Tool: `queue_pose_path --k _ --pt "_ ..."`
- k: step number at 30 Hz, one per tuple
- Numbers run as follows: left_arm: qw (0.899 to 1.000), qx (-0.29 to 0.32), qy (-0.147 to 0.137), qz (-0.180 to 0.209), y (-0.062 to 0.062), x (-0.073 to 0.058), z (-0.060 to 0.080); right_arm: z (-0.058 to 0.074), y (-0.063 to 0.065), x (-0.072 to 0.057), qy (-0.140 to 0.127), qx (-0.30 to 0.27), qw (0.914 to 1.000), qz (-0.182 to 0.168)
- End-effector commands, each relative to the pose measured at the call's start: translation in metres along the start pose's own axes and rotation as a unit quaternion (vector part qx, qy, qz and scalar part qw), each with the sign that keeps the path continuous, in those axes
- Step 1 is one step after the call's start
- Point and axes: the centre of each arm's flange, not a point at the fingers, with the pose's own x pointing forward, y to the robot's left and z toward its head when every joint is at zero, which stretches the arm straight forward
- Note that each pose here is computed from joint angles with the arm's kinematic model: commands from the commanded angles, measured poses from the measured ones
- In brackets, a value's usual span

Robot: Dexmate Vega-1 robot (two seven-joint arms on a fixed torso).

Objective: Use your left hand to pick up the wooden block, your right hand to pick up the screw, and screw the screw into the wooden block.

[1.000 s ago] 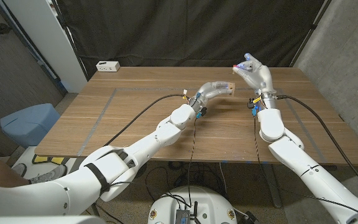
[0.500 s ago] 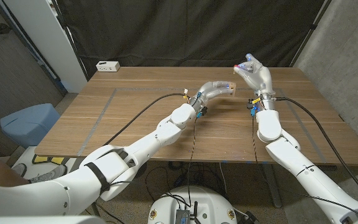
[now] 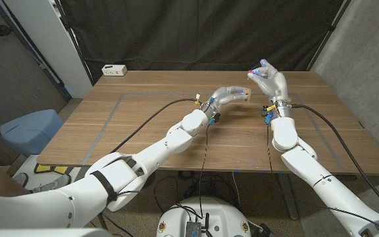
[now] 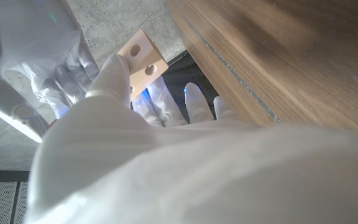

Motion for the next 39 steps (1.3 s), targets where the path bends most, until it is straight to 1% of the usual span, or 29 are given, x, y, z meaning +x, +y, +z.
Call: queue_pose_path --k 1,12,28,39 --pt "1.0 -0.002 0.003 -0.004 -0.001 0.002 -0.001 -0.007 -0.001 -0.001 0.008 0.0 1.0 0.004" --pt "1.0 0.0 0.003 -0.004 0.0 0.003 -0.001 -0.011 -0.002 -0.001 0.014 0.001 0.9999 0.003" --pt "1.0 0.002 0.003 -0.012 -0.004 0.005 -0.001 -0.017 -0.003 -0.002 0.021 0.004 0.9998 0.001" --pt "1.0 0.005 0.003 -0.013 -0.006 0.002 0.001 -0.019 -0.004 -0.005 0.024 0.005 0.9997 0.001"
